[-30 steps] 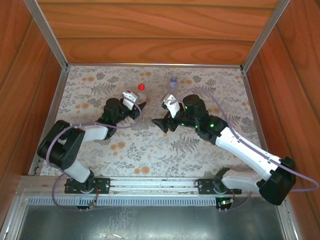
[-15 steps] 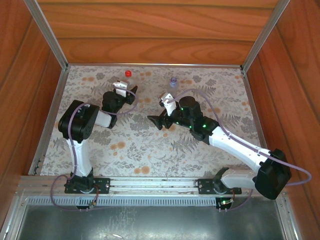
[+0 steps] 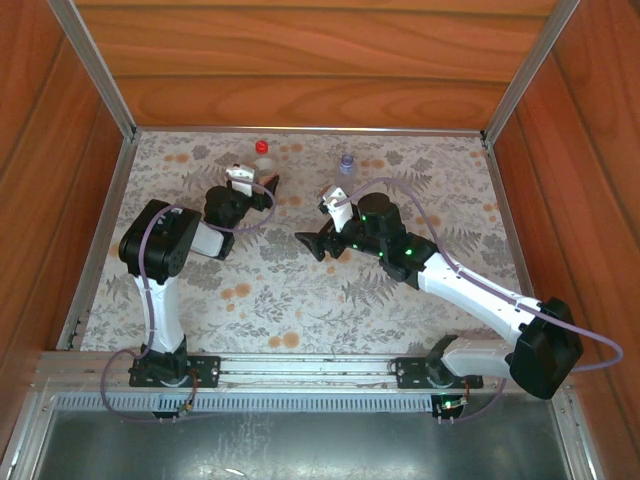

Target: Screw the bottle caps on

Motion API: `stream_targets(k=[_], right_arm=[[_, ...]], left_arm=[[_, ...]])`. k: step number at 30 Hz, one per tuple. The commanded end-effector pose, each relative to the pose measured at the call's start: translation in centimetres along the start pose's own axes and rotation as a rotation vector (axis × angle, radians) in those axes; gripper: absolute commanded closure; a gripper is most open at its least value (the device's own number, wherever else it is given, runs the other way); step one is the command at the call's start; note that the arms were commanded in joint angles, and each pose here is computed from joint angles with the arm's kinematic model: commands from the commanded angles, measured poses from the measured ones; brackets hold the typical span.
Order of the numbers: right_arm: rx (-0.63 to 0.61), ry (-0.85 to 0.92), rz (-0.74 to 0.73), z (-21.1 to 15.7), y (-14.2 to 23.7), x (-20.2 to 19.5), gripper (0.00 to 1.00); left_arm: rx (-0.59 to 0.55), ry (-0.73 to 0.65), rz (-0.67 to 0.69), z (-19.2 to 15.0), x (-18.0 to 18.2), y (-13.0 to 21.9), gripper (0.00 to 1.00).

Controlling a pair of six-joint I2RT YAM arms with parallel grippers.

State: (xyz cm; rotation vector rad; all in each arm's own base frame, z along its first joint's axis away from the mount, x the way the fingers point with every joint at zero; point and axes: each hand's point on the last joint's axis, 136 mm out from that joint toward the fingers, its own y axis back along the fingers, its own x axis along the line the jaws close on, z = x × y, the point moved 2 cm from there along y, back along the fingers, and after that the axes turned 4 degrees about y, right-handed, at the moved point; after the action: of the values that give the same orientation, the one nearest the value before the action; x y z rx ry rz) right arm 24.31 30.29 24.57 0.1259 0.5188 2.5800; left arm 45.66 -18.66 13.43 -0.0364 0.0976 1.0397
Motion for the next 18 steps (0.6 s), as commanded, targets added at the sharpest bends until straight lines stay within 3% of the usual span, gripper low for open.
stream_targets(k=[1,11,18], right_arm=[[0.017,-0.031,-0.009,0.0,0.3,0.1,0.03],[0.029,-0.104,-0.057,-0.6,1.7,-0.9,0.0],[0.011,-0.16,-0.143,-1.2,3.3,-2.7,0.0]], left_arm=[[-0.011,0.005,-0.002,0.1,-0.1,0.2,0.13],[-0.019,-0.023,-0.002,1.3,-0.8,2.1,0.0],[-0.001,-0.071,0.047,1.2,-2.9,5.2,0.0]])
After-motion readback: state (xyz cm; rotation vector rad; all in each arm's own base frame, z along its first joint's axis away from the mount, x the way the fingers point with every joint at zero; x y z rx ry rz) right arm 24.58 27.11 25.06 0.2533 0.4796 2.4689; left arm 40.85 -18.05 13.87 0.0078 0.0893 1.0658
